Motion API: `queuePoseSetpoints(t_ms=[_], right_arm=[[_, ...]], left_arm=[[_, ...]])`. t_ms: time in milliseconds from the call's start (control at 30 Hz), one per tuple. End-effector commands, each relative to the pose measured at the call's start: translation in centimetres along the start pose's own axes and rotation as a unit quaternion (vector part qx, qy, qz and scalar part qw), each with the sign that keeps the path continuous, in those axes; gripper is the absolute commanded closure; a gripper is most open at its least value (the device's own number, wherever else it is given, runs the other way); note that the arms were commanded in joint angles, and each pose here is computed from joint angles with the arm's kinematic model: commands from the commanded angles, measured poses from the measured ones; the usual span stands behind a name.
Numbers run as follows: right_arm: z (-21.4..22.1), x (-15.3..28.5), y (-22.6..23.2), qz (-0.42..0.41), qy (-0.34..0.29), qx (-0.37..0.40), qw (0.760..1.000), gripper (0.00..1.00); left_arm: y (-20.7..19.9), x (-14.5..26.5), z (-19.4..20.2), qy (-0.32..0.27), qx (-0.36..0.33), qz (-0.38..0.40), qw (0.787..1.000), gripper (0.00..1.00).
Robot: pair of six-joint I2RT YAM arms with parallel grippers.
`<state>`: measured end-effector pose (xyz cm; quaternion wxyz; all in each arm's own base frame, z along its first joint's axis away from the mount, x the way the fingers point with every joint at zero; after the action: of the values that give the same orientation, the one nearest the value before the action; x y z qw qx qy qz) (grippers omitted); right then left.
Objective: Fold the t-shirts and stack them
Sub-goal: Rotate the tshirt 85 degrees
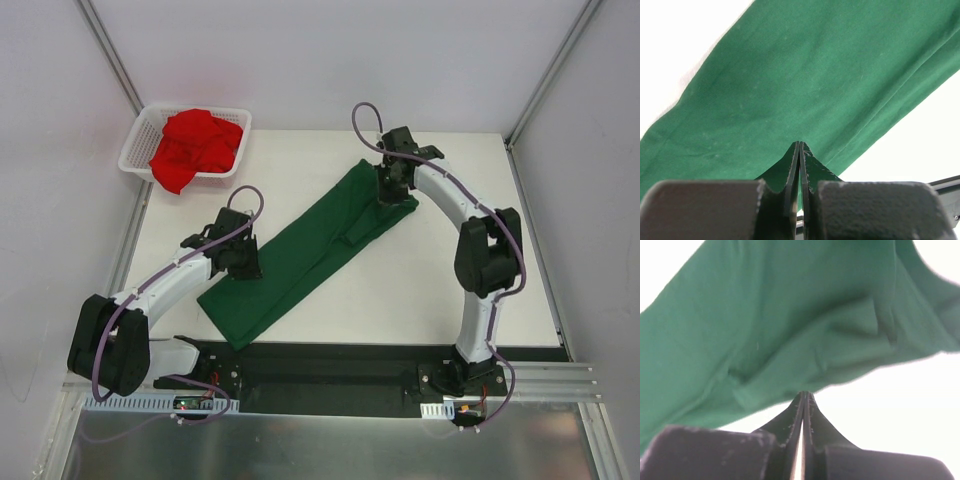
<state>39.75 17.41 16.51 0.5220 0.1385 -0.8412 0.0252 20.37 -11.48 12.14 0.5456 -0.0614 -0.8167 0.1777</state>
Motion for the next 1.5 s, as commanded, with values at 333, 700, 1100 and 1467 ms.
queuePoseSetpoints(t_ms=[333, 700, 1100, 1467], right_arm=[[8.6, 4.7, -1.9, 0.101, 0.068, -0.041, 0.992, 0.99], [12.3, -1.0, -1.1, 0.105, 0.105, -0.068, 0.987, 0.99], [11.4, -2.8, -0.6, 0.088, 0.122, -0.056, 0.987, 0.99], [10.0, -3.3, -0.4, 0.084, 0.114, -0.044, 0.989, 0.99]], left_arm=[[-0.8, 0.4, -1.4, -0.015, -0.008, 0.015, 1.000, 1.00], [-0.8, 0.3, -1.8, -0.023, -0.013, 0.006, 1.000, 1.00], [0.7, -1.5, -5.1, -0.021, -0.023, -0.114, 0.993, 1.00], [4.1, -2.8, -9.1, -0.016, 0.007, -0.184, 0.983, 1.00]])
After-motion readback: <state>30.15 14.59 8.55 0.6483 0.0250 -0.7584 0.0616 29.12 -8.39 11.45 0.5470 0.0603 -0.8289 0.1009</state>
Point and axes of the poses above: each gripper's point midway between its finger pads, its own x axis back along the fingers, its own y axis along the line the jaws close on, z = x × y, the point moved 7 cm from there along x, back along the fingers, and after that the axes turned 5 degrees about x, right-handed, at the moved point
